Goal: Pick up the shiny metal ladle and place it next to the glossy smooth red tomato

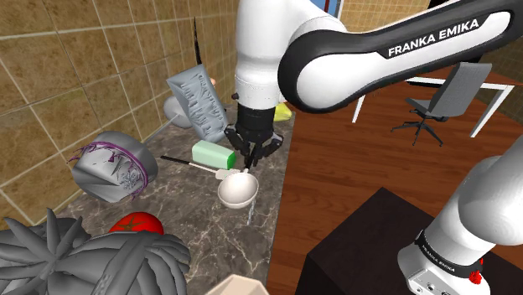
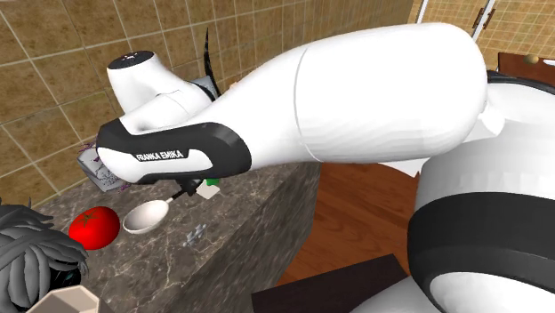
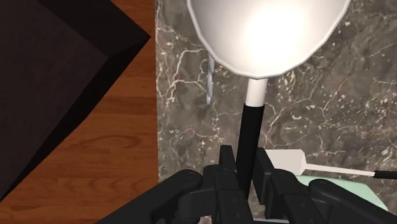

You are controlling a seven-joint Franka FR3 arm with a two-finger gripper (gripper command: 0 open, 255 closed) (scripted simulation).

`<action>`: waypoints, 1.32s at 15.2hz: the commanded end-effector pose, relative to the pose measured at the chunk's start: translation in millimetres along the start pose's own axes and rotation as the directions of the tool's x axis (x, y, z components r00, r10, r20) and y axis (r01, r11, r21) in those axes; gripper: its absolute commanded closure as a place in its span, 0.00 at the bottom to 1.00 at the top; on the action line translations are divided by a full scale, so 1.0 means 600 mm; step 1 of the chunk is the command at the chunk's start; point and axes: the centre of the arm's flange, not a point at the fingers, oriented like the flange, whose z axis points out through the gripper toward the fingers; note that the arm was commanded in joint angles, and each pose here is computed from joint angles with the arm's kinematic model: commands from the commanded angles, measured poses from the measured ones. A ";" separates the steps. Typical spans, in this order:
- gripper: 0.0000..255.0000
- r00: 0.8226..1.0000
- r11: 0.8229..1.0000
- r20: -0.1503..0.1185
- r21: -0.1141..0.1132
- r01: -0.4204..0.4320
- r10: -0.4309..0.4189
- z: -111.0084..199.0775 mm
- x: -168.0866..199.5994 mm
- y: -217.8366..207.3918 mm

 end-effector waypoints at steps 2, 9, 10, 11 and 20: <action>1.00 1.000 1.000 0.000 -0.001 -0.002 0.002 -0.005 -0.065 0.000; 1.00 1.000 1.000 0.000 -0.001 -0.002 0.002 0.002 -0.158 -0.001; 1.00 1.000 1.000 0.000 -0.001 -0.002 0.002 0.011 -0.159 0.000; 1.00 1.000 1.000 0.000 -0.001 -0.002 0.002 0.020 -0.160 0.001; 1.00 1.000 1.000 0.000 -0.001 -0.002 0.002 0.098 -0.169 0.008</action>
